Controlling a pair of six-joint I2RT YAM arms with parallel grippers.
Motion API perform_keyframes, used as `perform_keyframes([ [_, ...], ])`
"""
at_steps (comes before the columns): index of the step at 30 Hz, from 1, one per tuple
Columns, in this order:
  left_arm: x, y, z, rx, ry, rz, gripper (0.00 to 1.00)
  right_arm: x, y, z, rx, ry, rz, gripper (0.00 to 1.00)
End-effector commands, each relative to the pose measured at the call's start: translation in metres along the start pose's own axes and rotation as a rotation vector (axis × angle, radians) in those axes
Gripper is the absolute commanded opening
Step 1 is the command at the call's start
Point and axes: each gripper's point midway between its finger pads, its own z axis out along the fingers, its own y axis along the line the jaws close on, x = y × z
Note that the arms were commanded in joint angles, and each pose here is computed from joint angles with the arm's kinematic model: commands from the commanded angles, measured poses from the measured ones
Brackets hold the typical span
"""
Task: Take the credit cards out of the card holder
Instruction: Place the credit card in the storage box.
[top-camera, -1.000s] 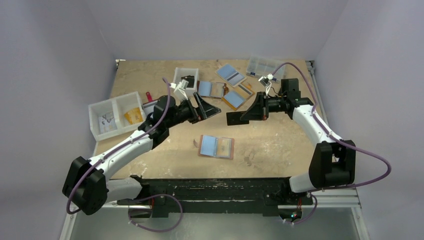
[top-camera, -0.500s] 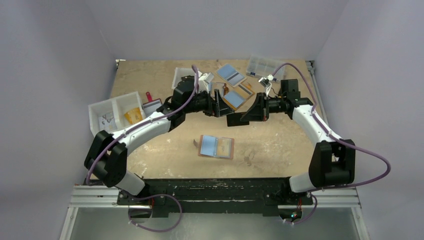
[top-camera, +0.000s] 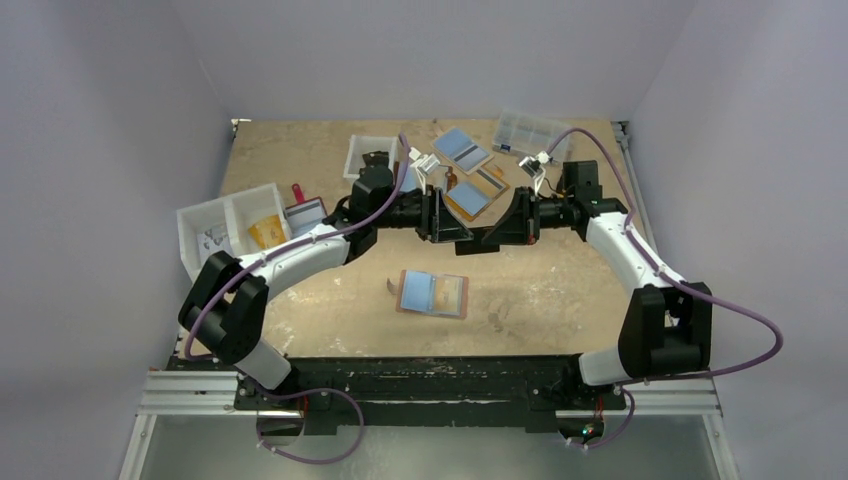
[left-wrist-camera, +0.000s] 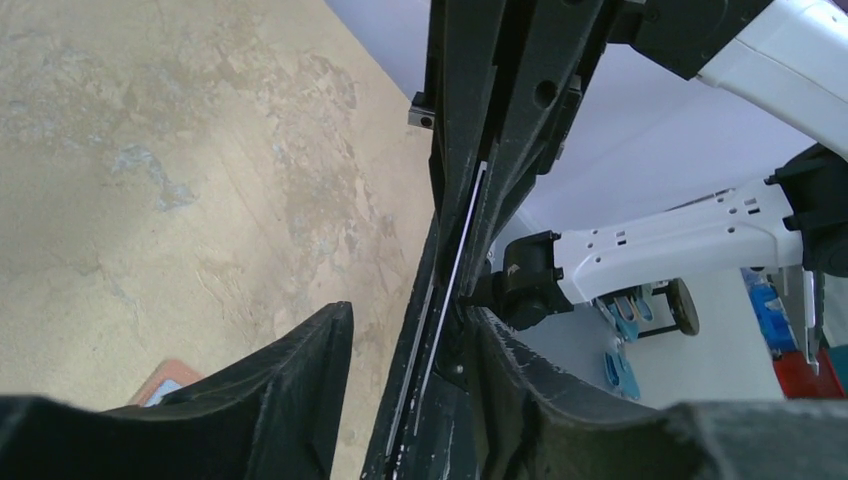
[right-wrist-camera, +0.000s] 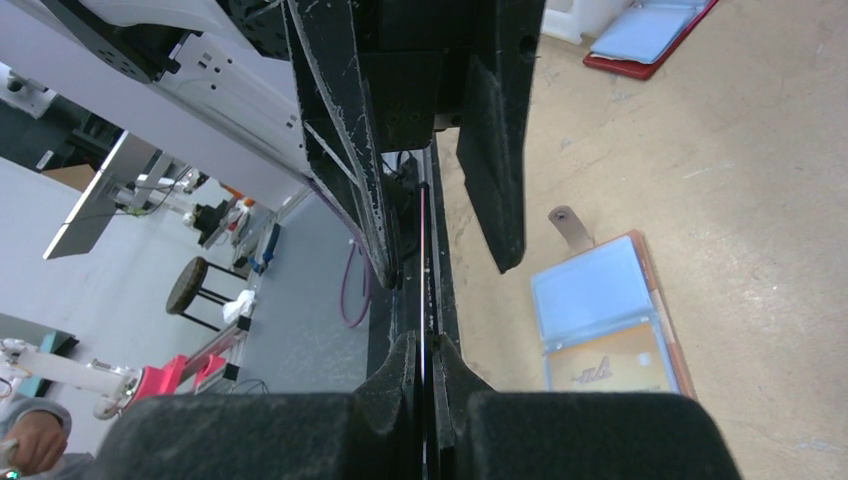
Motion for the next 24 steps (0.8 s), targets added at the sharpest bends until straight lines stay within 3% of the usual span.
perform_keyframes([
  [1, -0.002, -0.021, 0.002, 0.096, -0.003, 0.053, 0.41, -0.004, 0.014, -0.002, -0.034, -0.010, -0.060, 0.00],
  [7, 0.001, -0.029, 0.004, 0.151, 0.014, 0.044, 0.02, -0.004, 0.012, -0.002, -0.025, -0.011, -0.058, 0.00],
  [9, 0.005, -0.029, 0.003, 0.159, 0.026, 0.040, 0.00, -0.004, 0.011, -0.002, -0.020, -0.010, -0.061, 0.00],
  [12, 0.006, -0.028, 0.000, 0.145, 0.016, 0.041, 0.00, -0.005, 0.011, -0.003, -0.007, -0.011, -0.073, 0.22],
  [15, 0.005, -0.015, -0.007, 0.097, 0.000, 0.020, 0.00, -0.007, 0.005, -0.007, 0.052, -0.005, -0.103, 0.72],
  [17, 0.003, -0.006, -0.014, 0.065, -0.021, -0.005, 0.00, -0.004, 0.000, -0.012, 0.123, 0.024, -0.137, 0.94],
  [18, 0.001, -0.001, -0.018, 0.049, -0.033, -0.018, 0.00, -0.004, -0.003, -0.014, 0.150, 0.037, -0.163, 0.98],
  [24, -0.021, 0.046, -0.053, -0.148, -0.140, -0.090, 0.00, 0.001, -0.016, -0.026, 0.252, 0.051, -0.204, 0.99],
])
